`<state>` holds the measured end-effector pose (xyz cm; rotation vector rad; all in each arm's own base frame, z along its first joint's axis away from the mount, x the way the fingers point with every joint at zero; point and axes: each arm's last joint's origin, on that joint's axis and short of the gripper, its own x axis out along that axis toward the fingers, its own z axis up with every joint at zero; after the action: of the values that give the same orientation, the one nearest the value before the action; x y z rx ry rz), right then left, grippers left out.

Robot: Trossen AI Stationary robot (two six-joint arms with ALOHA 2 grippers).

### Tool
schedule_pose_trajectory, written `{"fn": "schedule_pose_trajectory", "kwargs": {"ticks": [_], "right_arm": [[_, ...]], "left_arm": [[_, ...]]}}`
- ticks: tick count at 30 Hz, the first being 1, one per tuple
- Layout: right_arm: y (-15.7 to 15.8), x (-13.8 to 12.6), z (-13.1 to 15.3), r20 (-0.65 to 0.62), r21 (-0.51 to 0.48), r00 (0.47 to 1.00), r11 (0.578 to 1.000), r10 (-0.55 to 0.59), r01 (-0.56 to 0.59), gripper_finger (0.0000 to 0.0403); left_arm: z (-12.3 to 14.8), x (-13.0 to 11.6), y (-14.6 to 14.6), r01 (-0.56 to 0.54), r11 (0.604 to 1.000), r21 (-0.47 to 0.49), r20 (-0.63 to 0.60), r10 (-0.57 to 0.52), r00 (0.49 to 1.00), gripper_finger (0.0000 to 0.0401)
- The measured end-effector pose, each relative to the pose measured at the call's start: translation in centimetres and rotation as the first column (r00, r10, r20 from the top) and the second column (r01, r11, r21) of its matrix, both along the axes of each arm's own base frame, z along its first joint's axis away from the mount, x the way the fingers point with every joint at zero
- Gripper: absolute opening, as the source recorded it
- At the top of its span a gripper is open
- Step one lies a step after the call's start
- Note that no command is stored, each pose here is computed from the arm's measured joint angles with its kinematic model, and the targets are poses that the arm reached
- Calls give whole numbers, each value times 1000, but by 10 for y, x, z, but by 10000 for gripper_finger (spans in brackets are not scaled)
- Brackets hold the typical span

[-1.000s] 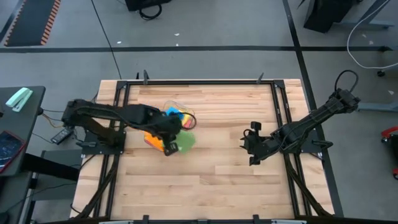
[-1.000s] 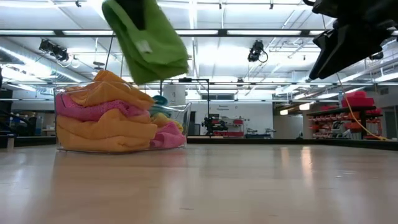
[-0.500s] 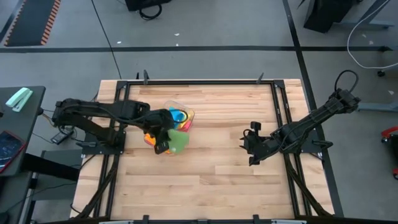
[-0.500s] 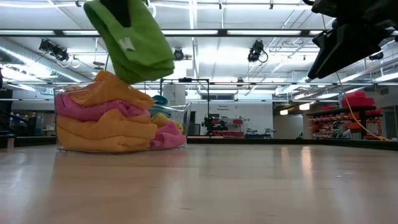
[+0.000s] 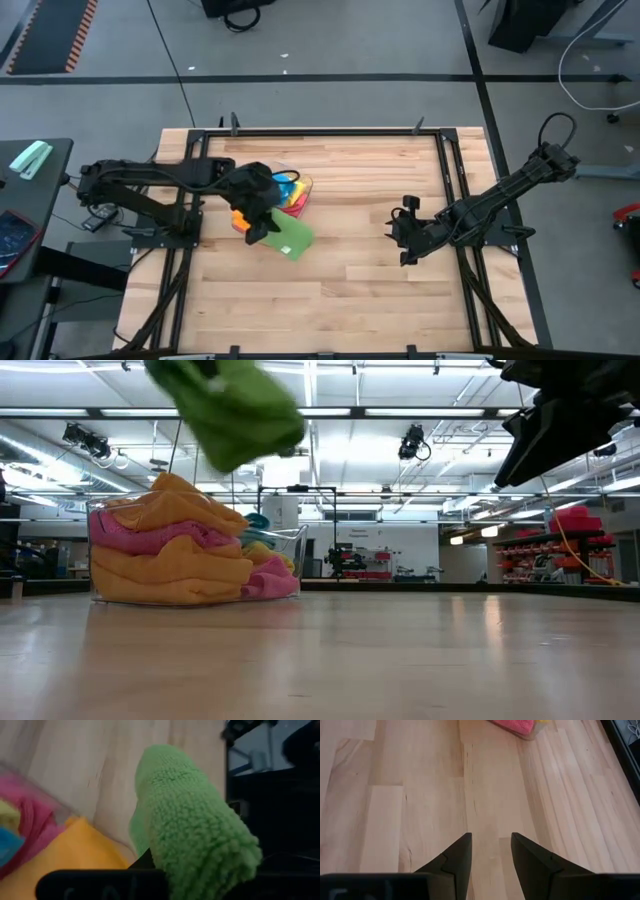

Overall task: Fold microfiber towels
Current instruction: Put the folded green microfiber towel into the transparent bin

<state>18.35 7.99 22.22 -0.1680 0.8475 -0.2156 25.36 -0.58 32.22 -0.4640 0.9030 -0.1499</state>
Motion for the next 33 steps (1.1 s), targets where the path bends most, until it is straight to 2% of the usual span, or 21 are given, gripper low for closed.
{"fn": "schedule_pose_trajectory", "kwargs": {"ticks": [3, 5, 9, 19, 24, 27, 31, 33], "right_arm": [[0, 0, 0, 2, 0, 1000, 1000, 1, -1, 145], [0, 0, 0, 5, -4, 1000, 1000, -3, 3, 145], [0, 0, -2, 5, -3, 1000, 1000, -6, 6, 145], [-1, -2, -16, 15, -12, 1000, 1000, 1, 0, 145], [-1, -1, -15, 21, -13, 1000, 1000, 6, -6, 145], [-1, -1, -15, 25, -11, 1000, 1000, 6, -6, 145], [0, 0, -14, 33, -11, 999, 1000, 12, -11, 145], [0, 0, -14, 39, -8, 999, 1000, 12, -11, 145]], "left_arm": [[-9, -2, 0, 1, 1000, 6, -66, 0, 998, 26], [-13, 2, 1, 0, 1000, 7, -24, 0, 1000, 28], [-36, 0, 9, -3, 999, -38, -66, 0, 998, 21], [-60, -13, 32, -130, 990, -60, -151, 120, 981, 35], [-66, -24, 39, -200, 979, 35, -273, 202, 941, 28], [-68, -27, 41, -230, 969, 90, -302, 247, 921, 28], [-73, -27, 39, -213, 971, 113, -349, 239, 906, 43], [-78, -25, 36, -208, 966, 154, -378, 252, 891, 50]]}}
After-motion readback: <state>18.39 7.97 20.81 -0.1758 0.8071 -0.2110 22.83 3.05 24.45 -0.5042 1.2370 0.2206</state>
